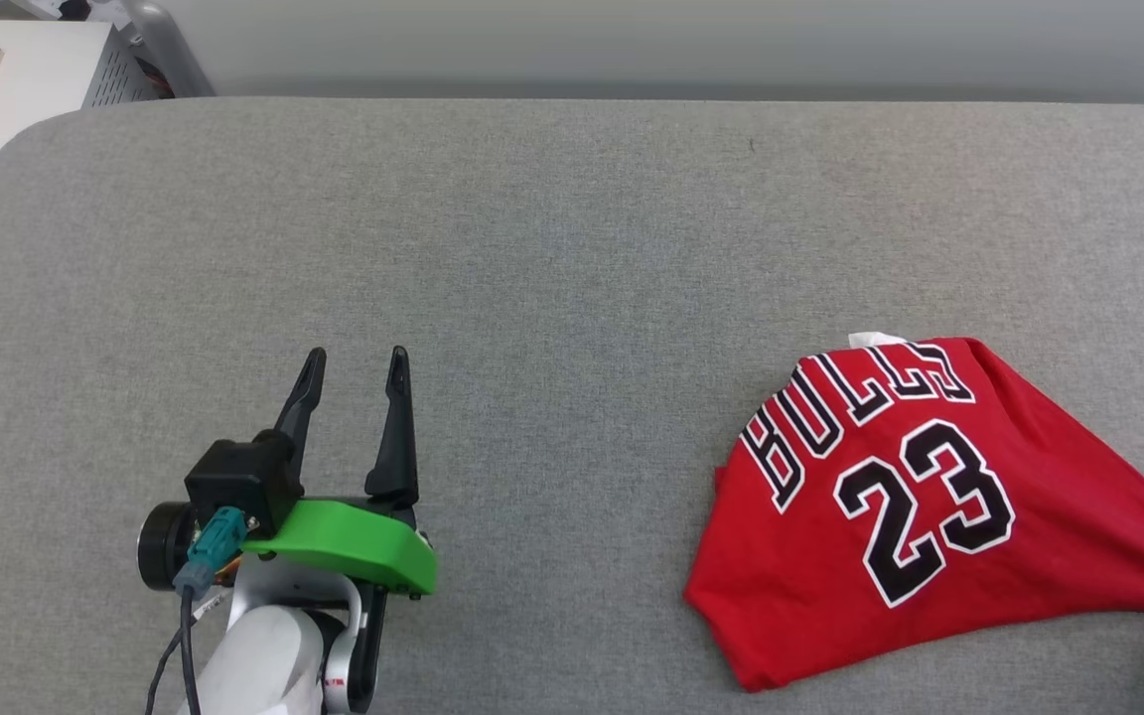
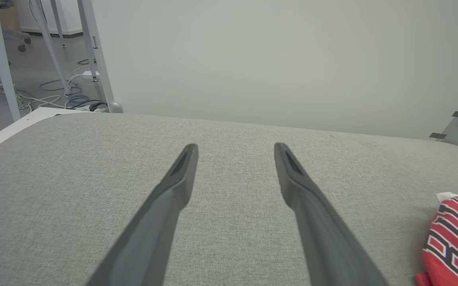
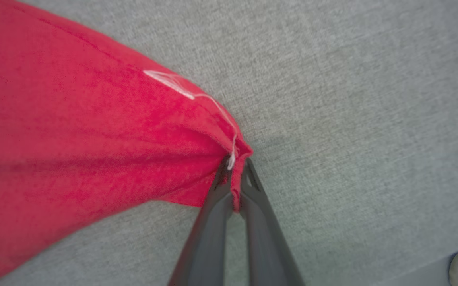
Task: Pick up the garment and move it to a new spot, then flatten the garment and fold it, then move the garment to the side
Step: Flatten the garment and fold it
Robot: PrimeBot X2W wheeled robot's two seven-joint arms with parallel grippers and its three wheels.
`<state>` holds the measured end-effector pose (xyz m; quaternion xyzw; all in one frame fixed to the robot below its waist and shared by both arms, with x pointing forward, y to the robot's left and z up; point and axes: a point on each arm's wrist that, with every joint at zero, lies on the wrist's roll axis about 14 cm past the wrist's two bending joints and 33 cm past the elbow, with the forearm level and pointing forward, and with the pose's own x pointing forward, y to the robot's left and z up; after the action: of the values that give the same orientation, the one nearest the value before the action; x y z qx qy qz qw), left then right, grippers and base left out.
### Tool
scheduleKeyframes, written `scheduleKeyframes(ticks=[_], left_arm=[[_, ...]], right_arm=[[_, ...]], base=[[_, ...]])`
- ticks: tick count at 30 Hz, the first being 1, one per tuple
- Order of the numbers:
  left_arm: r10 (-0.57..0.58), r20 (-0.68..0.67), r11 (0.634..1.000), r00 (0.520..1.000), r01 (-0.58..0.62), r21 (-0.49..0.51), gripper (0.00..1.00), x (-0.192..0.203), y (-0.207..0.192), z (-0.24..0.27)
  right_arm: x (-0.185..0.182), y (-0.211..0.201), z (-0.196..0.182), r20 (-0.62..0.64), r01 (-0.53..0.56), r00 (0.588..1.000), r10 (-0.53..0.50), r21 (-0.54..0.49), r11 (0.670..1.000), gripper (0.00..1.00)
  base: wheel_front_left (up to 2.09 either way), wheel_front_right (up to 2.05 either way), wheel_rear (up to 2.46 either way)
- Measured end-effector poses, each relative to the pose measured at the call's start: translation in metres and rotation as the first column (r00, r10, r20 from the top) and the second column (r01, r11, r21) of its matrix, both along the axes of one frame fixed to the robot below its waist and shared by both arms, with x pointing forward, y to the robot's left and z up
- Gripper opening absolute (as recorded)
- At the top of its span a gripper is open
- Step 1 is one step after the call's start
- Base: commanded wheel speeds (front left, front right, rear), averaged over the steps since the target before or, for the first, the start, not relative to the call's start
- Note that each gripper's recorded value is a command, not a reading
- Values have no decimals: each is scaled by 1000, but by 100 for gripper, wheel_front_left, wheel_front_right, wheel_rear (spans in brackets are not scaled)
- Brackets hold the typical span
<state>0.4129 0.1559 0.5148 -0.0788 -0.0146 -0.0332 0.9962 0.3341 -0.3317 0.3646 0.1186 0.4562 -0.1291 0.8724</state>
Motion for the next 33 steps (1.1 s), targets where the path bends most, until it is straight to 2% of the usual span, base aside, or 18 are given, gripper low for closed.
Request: scheduleKeyframes(ticks=[5, 9, 14, 18, 23, 33], left_arm=[[5, 2, 1000, 1000, -5, 3, 100, -3, 2, 2], [13, -3, 1000, 1000, -13, 1, 100, -9, 5, 2], [22, -6, 1000, 1000, -22, 6, 100, -17, 9, 4], [30, -8, 1000, 1000, -30, 0, 100, -25, 11, 5], [34, -13, 999, 999, -34, -4, 100, -34, 12, 7], [25, -36, 1000, 999, -25, 1, 100, -43, 13, 5]], right_arm=[[22, -2, 17, 165, -9, 986, 24, -90, 996, 100], [40, 8, 38, 334, -6, 941, 57, -153, 988, 100], [59, 24, 77, 525, 1, 843, 118, -221, 975, 100], [70, 52, 113, 655, -22, 730, 193, -260, 965, 100], [69, 94, 139, 738, -81, 628, 247, -254, 964, 100], [52, 141, 176, 809, -158, 497, 313, -271, 950, 100]], base=[[0, 0, 0], [0, 0, 0], [0, 0, 0], [0, 0, 0], [0, 0, 0], [0, 0, 0]])
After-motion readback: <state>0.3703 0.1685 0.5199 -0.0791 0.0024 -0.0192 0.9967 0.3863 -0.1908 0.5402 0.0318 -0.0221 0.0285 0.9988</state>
